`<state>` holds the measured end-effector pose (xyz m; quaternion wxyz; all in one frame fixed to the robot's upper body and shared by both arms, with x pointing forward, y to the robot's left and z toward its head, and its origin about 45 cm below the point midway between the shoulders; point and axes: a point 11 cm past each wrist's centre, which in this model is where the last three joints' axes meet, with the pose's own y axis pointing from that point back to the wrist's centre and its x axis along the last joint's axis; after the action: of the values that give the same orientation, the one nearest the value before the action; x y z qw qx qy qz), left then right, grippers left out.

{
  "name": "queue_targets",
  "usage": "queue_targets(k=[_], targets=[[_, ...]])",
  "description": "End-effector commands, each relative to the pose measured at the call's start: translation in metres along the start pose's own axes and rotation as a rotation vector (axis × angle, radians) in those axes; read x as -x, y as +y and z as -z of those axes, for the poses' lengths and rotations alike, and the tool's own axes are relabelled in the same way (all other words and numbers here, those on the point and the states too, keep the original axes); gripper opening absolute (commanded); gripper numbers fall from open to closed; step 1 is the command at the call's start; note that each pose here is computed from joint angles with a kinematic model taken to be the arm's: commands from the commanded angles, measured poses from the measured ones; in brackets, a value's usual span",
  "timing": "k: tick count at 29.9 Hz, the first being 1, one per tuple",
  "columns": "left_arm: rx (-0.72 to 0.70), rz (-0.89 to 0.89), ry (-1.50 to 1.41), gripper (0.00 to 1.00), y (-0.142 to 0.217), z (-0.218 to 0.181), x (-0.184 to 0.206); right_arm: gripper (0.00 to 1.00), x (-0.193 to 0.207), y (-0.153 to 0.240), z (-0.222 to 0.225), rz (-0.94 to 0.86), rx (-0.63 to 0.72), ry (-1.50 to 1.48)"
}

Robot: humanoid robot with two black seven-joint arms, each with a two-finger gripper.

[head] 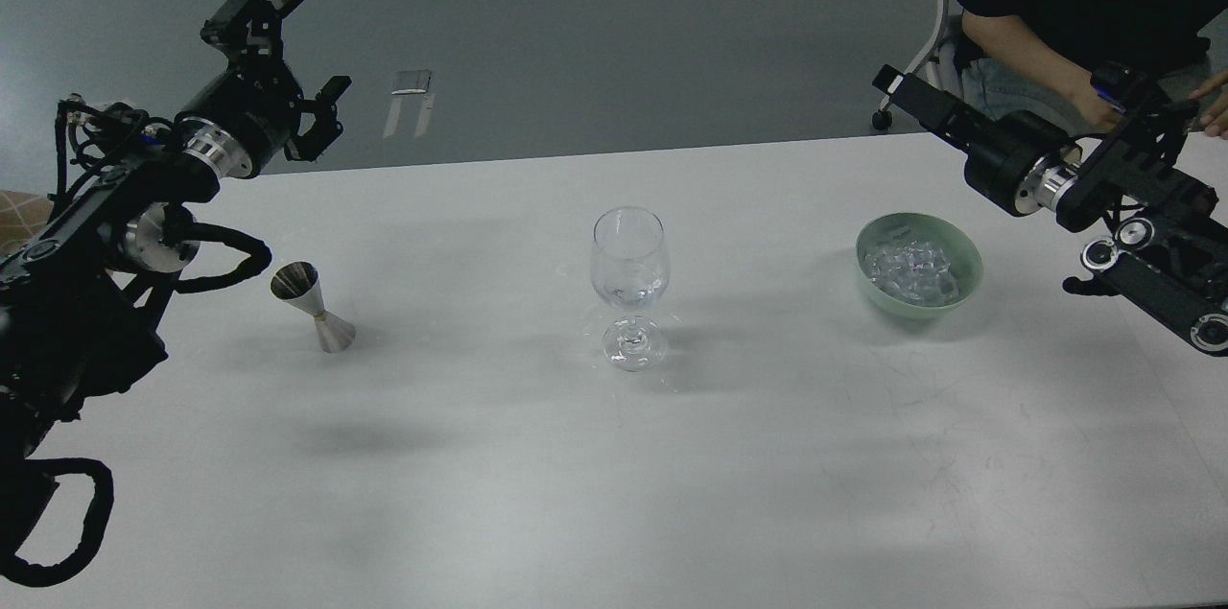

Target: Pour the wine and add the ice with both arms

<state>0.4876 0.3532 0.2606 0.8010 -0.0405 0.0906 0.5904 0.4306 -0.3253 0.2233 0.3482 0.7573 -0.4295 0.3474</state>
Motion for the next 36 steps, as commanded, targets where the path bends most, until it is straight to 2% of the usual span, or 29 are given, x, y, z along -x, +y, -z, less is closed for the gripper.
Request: queue_targets(k=[1,8,20,24,26,36], targets=[[0.0,0.012,0.007,0.98,-0.003,0.002,0.006,1.0,0.014,0.022,-0.017,0.058,0.024,0.181],[0.012,0.052,0.011,0.98,-0.007,-0.001,0.019,1.0,0.036,0.053,-0.05,0.131,0.068,0.402],[0.014,0.065,0.015,0.98,-0.008,0.0,0.024,0.97,0.072,0.066,-0.066,0.186,0.096,0.371],[0.016,0.069,0.013,0.98,-0.007,-0.002,0.023,0.82,0.086,0.056,-0.062,0.188,0.091,0.343],[0.016,0.074,0.013,0.98,-0.007,-0.002,0.023,0.79,0.088,0.054,-0.061,0.188,0.089,0.34],[0.013,0.079,0.018,0.98,-0.007,0.001,0.024,0.76,0.095,0.043,-0.058,0.185,0.093,0.322]])
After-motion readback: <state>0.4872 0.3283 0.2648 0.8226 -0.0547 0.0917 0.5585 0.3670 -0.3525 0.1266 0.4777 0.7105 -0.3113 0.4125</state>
